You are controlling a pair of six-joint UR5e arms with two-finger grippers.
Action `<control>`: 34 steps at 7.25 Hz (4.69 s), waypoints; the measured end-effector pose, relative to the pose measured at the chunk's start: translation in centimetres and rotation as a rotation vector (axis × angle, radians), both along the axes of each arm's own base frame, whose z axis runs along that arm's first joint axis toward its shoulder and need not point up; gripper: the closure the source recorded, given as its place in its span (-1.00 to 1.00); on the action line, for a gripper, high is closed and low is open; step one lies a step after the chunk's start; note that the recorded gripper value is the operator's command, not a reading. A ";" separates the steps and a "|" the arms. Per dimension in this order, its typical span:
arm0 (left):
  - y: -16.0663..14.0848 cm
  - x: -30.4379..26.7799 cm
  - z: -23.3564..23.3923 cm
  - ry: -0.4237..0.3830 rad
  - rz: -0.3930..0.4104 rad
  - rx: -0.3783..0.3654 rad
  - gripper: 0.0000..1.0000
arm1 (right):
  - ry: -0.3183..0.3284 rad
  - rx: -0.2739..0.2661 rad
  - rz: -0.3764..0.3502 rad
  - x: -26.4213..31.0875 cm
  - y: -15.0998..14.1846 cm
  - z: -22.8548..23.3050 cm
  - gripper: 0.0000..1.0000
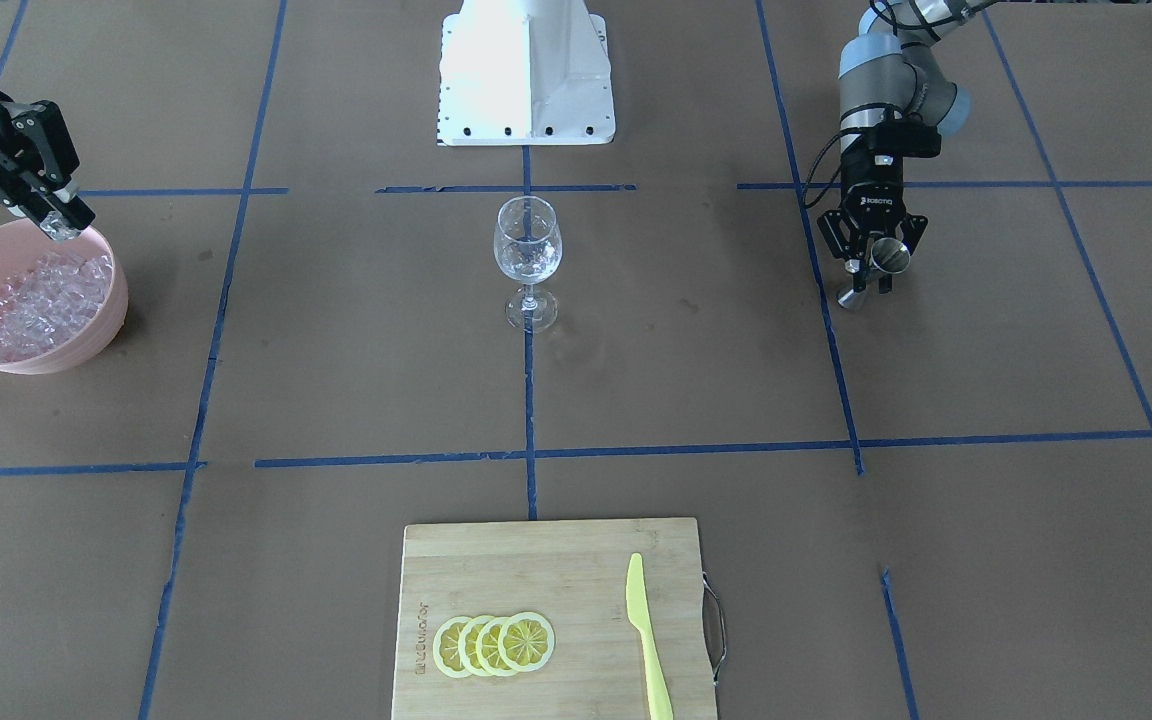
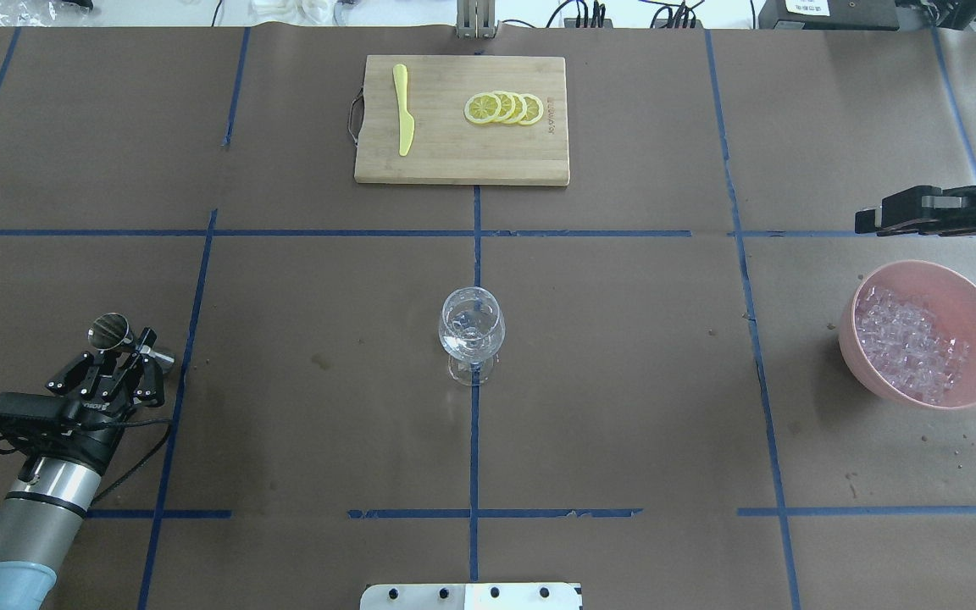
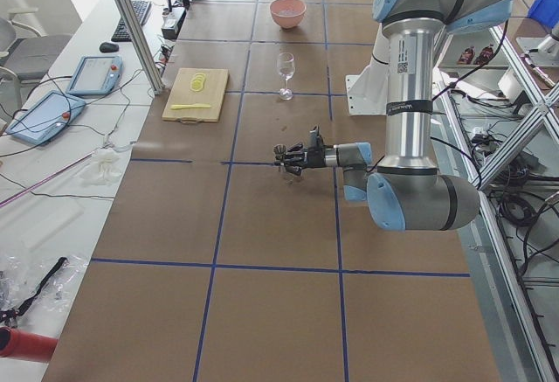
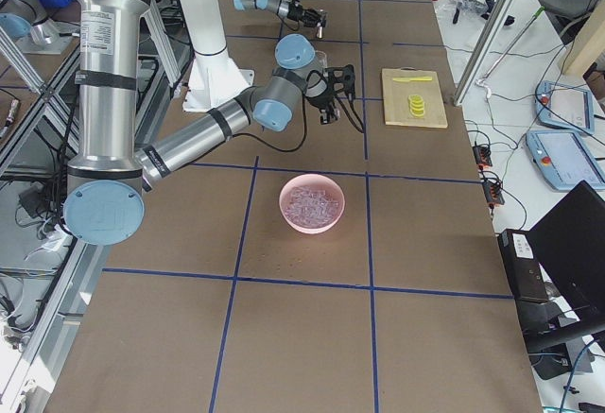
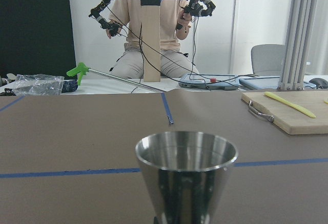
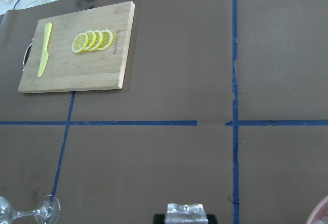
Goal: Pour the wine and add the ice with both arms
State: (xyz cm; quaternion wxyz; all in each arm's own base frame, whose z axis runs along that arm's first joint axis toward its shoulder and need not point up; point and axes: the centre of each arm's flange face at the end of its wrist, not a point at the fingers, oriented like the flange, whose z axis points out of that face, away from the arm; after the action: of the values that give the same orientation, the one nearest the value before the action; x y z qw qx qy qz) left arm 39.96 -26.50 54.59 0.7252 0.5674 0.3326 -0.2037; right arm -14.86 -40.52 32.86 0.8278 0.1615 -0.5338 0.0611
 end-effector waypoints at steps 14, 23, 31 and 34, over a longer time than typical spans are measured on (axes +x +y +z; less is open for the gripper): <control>3.6 -10.1 -6.6 0.021 0.598 -0.157 -1.00 | -0.264 -0.068 -0.062 -9.6 0.2 -13.7 1.00; -5.9 -19.7 -14.3 0.159 0.877 -0.547 -1.00 | -0.184 -0.067 -0.114 -26.8 3.7 -20.9 1.00; -8.1 -21.1 -15.9 0.172 0.853 -0.577 -1.00 | -0.143 -0.077 -0.099 -30.8 3.0 -21.1 -0.49; -8.2 -21.4 -15.8 0.168 0.845 -0.587 -1.00 | -0.142 -0.067 -0.070 -30.9 2.6 -21.4 -1.00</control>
State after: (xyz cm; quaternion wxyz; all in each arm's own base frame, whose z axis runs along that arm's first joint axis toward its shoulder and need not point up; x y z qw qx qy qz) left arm 18.59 -34.68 38.81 0.8435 0.1381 0.5185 -0.0224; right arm -45.77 -37.91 11.49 0.7945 0.1103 -0.5940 0.0611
